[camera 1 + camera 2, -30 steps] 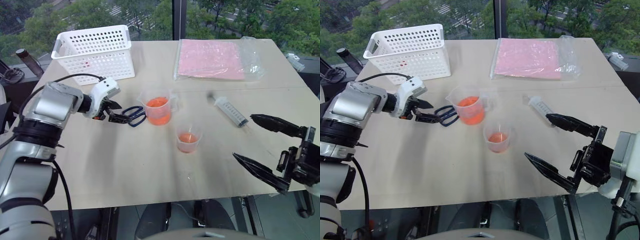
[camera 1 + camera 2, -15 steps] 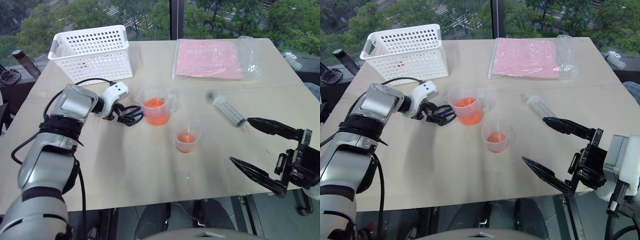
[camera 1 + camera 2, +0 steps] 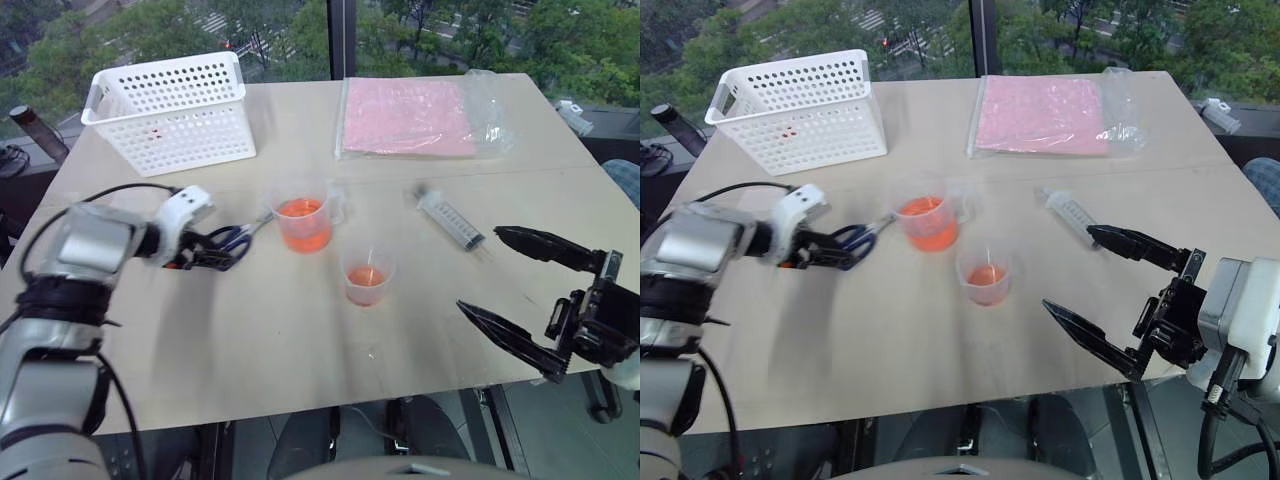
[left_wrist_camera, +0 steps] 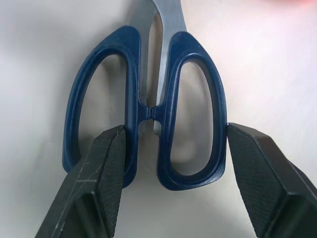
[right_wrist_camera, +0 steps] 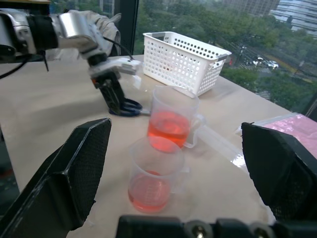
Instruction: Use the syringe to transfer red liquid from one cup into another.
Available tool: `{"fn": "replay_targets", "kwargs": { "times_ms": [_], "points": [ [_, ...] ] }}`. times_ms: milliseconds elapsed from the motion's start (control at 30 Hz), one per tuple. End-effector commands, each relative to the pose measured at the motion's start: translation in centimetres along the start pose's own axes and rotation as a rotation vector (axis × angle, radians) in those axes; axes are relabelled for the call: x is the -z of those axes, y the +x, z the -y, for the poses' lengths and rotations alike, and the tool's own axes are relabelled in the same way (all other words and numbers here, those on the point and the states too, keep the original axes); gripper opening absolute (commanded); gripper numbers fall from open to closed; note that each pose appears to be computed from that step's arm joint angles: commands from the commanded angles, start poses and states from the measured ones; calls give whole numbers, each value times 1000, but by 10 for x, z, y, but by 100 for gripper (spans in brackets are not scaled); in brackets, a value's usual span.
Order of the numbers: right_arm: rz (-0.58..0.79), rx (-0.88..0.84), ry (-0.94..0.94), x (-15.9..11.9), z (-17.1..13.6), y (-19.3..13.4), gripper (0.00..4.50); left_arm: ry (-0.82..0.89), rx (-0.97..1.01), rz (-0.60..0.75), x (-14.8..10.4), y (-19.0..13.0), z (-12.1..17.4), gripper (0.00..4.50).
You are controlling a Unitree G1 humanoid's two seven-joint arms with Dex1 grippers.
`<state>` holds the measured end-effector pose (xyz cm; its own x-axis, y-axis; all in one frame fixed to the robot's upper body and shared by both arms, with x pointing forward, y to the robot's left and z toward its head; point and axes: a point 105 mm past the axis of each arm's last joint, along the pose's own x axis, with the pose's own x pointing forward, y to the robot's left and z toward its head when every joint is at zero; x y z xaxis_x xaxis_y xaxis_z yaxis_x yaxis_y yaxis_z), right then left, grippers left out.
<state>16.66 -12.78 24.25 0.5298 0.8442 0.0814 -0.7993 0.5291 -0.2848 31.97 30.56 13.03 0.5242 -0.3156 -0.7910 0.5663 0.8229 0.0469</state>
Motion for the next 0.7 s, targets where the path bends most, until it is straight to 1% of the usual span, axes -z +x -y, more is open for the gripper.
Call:
{"fn": "replay_targets", "kwargs": {
  "times_ms": [33, 167, 267, 333, 367, 400, 433, 500, 533, 567, 600, 667, 700],
  "points": [
    [3, -40, 16, 1, -3, 3, 450, -30, -153, -13, 21, -22, -15, 254],
    [-13, -81, 43, 5, -6, 6, 450, -98, -128, 22, 40, -22, -8, 254],
    [-34, -107, 44, 10, -6, 6, 450, -139, -161, 73, 41, -28, -11, 254],
    [-49, -106, 52, 13, -2, 6, 450, -156, -139, 146, 33, -37, -6, 357],
    [-61, -103, 53, 15, -1, 6, 450, -158, -122, 196, 27, -42, -1, 387],
    [-83, -99, 49, 18, 2, 6, 450, -155, -92, 255, 21, -49, 6, 439],
    [-114, -90, 42, 23, 4, 7, 450, -140, -59, 318, 14, -57, 13, 446],
    [-187, -51, 38, 34, 14, 10, 450, -121, -32, 385, 10, -70, 26, 446],
    [-223, -8, 21, 40, 24, 11, 450, -70, -10, 494, 1, -77, 37, 446],
    [-249, 28, -1, 45, 33, 12, 450, 13, -42, 567, -3, -84, 44, 446],
    [-286, 56, 2, 52, 41, 12, 450, 102, -83, 580, -1, -89, 51, 446],
    [-311, 80, 37, 59, 52, 15, 450, 166, 48, 596, 3, -94, 78, 446],
    [-304, 105, 59, 60, 60, 18, 450, 194, 168, 635, -1, -99, 97, 446]
  ]
}}
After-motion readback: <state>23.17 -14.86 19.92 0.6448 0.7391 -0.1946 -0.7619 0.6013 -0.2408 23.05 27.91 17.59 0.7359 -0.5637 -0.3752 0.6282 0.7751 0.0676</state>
